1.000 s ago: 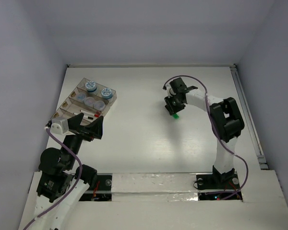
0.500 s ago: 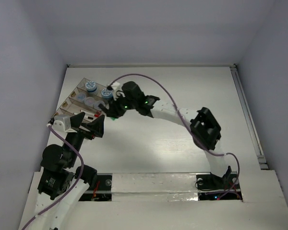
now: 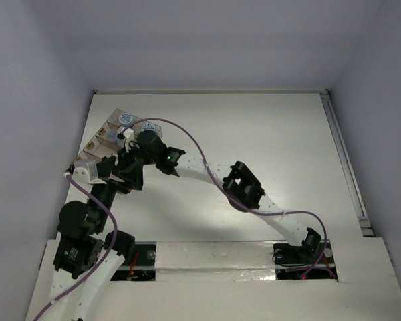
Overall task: Sort the stationery into containers
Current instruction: Place the pen in the storage box, then reset both arms
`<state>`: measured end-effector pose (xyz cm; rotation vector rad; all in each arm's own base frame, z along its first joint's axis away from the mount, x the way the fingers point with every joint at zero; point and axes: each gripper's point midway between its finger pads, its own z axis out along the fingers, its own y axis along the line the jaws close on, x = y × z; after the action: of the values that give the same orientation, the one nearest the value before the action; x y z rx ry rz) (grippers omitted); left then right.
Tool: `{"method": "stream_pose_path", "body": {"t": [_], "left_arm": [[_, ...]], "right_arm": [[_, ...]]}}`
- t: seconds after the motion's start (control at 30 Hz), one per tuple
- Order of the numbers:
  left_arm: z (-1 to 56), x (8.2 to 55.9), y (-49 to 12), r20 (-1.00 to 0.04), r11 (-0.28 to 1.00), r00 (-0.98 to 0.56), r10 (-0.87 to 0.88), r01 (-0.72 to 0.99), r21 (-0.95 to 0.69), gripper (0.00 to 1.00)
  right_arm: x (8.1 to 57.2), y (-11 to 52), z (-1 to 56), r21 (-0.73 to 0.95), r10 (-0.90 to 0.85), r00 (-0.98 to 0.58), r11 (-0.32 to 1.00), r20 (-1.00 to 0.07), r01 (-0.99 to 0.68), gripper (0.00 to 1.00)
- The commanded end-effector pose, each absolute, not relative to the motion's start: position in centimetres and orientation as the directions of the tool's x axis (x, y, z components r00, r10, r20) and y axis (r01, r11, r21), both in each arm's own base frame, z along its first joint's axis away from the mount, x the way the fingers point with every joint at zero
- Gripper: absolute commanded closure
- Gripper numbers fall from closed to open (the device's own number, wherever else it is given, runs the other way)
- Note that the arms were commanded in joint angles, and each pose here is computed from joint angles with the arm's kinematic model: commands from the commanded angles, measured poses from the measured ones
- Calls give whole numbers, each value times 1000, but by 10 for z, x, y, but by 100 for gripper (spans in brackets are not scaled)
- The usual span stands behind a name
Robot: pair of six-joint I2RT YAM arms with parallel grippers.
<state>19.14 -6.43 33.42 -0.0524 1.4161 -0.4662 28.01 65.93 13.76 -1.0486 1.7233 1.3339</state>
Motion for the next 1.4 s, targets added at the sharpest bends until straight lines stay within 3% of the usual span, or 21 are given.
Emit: {"method": "stream_pose_path", "body": {"t": [0.0, 0.13, 0.3, 0.43, 0.5, 0.57, 0.6, 0.67, 0.73, 0.77, 0.83, 0.9, 0.93, 1.0, 1.1, 1.13, 1.2, 1.23, 1.37], "left_arm": [[355, 191, -63, -925, 906, 132, -357, 291, -308, 1], [354, 192, -63, -927, 906, 126, -354, 291, -307, 1], [352, 194, -62, -928, 909, 122, -352, 281, -308, 1], [351, 198, -51, -928, 923, 134, -348, 222, -314, 1], [350, 199, -50, -929, 925, 130, -347, 215, -315, 1], [348, 201, -48, -930, 928, 128, -343, 198, -315, 1], [347, 202, -48, -931, 928, 125, -344, 196, -317, 1], [346, 203, -46, -931, 929, 124, -344, 185, -319, 1], [344, 205, -45, -928, 928, 123, -351, 178, -327, 1], [343, 205, -48, -928, 926, 119, -353, 188, -328, 1], [341, 207, -51, -927, 921, 110, -360, 199, -334, 1], [340, 207, -55, -927, 917, 97, -361, 215, -335, 1], [340, 208, -56, -925, 914, 92, -369, 218, -343, 1], [340, 207, -59, -922, 907, 83, -377, 232, -350, 1], [348, 206, -59, -919, 903, 86, -385, 241, -355, 1], [358, 203, -59, -917, 902, 102, -387, 250, -353, 1], [367, 205, -58, -920, 907, 108, -376, 245, -342, 1], [379, 201, -57, -916, 905, 127, -380, 253, -341, 1], [393, 203, -64, -913, 896, 133, -386, 289, -337, 1]], "right_arm": [[285, 673, 184, 362, -57, -369, 104, -928, -926, 81], [287, 674, 179, 358, -61, -367, 115, -928, -927, 68], [282, 672, 184, 357, -65, -363, 87, -930, -930, 41], [274, 662, 219, 318, -22, -320, 57, -947, -946, 27], [273, 658, 213, 320, -33, -322, 65, -946, -945, 26], [271, 646, 245, 301, 15, -301, 80, -954, -950, 26], [269, 638, 229, 307, 5, -308, 96, -951, -947, 26], [268, 615, 280, 262, 103, -249, 134, -963, -956, 24], [262, 588, 254, 267, 60, -260, 195, -964, -944, 22], [265, 565, 290, 241, 121, -218, 236, -968, -941, 15], [259, 531, 261, 227, 81, -212, 310, -974, -923, 0], [262, 486, 297, 208, 158, -155, 414, -975, -886, 0], [259, 463, 266, 212, 111, -180, 467, -977, -858, 0], [266, 410, 292, 226, 179, -146, 613, -973, -757, 0], [269, 339, 265, 223, 150, -172, 787, -974, -576, 0], [261, 309, 292, 256, 214, -141, 803, -967, -538, 0], [258, 258, 275, 246, 202, -152, 886, -968, -393, 0], [248, 230, 299, 301, 282, -107, 880, -953, -368, 0], [222, 149, 299, 416, 416, -53, 878, -908, -237, 0]]}}
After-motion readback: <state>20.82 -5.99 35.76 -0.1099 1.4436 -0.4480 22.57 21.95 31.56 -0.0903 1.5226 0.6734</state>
